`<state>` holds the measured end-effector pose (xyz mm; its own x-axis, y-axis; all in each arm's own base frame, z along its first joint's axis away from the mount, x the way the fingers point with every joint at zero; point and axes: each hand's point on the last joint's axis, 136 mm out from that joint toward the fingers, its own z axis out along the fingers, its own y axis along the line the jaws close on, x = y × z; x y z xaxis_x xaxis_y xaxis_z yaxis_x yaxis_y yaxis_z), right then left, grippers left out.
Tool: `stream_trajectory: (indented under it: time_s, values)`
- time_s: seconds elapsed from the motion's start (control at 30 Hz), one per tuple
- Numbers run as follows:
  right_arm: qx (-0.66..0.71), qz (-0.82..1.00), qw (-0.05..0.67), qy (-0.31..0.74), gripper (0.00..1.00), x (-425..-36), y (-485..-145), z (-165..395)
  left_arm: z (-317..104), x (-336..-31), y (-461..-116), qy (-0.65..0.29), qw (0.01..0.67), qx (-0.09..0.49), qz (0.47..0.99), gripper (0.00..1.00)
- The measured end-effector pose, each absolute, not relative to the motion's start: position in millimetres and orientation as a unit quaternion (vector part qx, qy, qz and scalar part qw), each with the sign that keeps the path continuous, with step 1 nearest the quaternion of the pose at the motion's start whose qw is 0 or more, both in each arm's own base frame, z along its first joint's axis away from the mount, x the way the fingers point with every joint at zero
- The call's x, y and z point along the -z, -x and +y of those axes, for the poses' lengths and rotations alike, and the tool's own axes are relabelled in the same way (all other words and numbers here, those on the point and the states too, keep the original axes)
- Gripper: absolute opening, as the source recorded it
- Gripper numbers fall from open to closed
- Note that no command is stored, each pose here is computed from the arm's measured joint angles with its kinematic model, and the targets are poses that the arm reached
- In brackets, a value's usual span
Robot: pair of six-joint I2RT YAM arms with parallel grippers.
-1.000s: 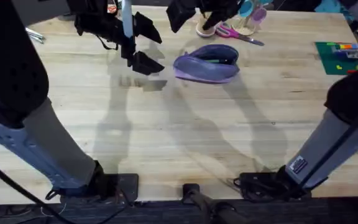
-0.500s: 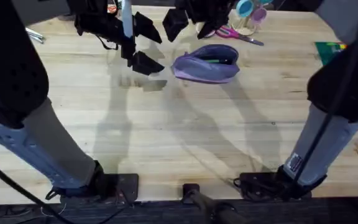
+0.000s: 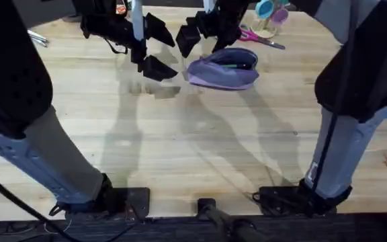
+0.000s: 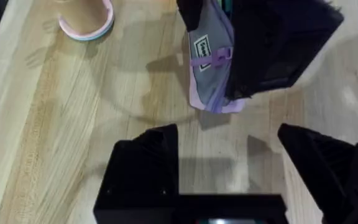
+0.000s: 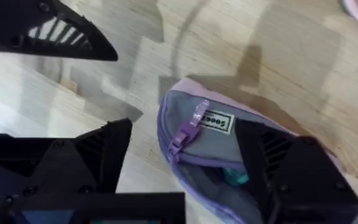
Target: Unzip the bag, pick up the pens from the table one at a time and place them inside, then zip the bag closed.
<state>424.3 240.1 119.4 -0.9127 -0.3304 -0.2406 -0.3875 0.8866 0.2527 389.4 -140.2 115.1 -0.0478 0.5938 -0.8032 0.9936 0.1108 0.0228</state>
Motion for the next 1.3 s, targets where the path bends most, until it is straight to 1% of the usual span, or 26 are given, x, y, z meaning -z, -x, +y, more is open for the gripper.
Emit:
stream_trajectory:
  time_s: [0.27, 0.3, 0.33, 0.4, 0.83, 0.93, 0.97, 1.0, 1.07, 1.3]
  values:
    - [-0.138, 0.972, 0.052, 0.181, 0.889, -97.0, -413.8, 235.3, -140.1, -115.0, -389.4, -0.599, 0.342, 0.292, 0.662, 0.993]
    - [-0.136, 0.973, 0.046, 0.181, 0.839, -95.6, -411.3, 234.1, -140.2, -115.2, -389.4, -0.599, 0.342, 0.292, 0.662, 0.993]
    - [-0.136, 0.973, 0.046, 0.18, 0.821, -95.6, -411.4, 233.8, -140.2, -115.1, -389.4, -0.599, 0.342, 0.292, 0.662, 0.992]
    - [-0.135, 0.973, 0.046, 0.18, 0.751, -95.3, -411.6, 233.3, -140.2, -115.1, -389.4, -0.599, 0.342, 0.292, 0.662, 0.993]
    - [-0.148, 0.97, 0.045, 0.185, 0.245, -96.9, -408.8, 241.4, -140.2, -115.1, -389.4, -0.599, 0.342, 0.292, 0.662, 0.993]
    - [-0.149, 0.97, 0.044, 0.186, 0.151, -97.0, -408.6, 241.8, -140.2, -115.1, -389.4, -0.599, 0.342, 0.292, 0.662, 0.992]
    - [-0.148, 0.97, 0.045, 0.186, 0.097, -96.9, -408.6, 241.6, -140.2, -115.1, -389.4, -0.599, 0.342, 0.292, 0.662, 0.993]
    - [-0.148, 0.97, 0.044, 0.186, 0.066, -96.9, -408.6, 241.6, -140.2, -115.1, -389.4, -0.599, 0.342, 0.292, 0.662, 0.993]
    - [-0.148, 0.97, 0.044, 0.185, 0.04, -96.9, -408.7, 241.3, -140.2, -115.1, -389.4, -0.599, 0.342, 0.292, 0.662, 0.993]
    - [-0.148, 0.97, 0.044, 0.185, 0.032, -96.8, -408.7, 241.3, -140.2, -115.1, -389.4, -0.599, 0.342, 0.292, 0.662, 0.993]
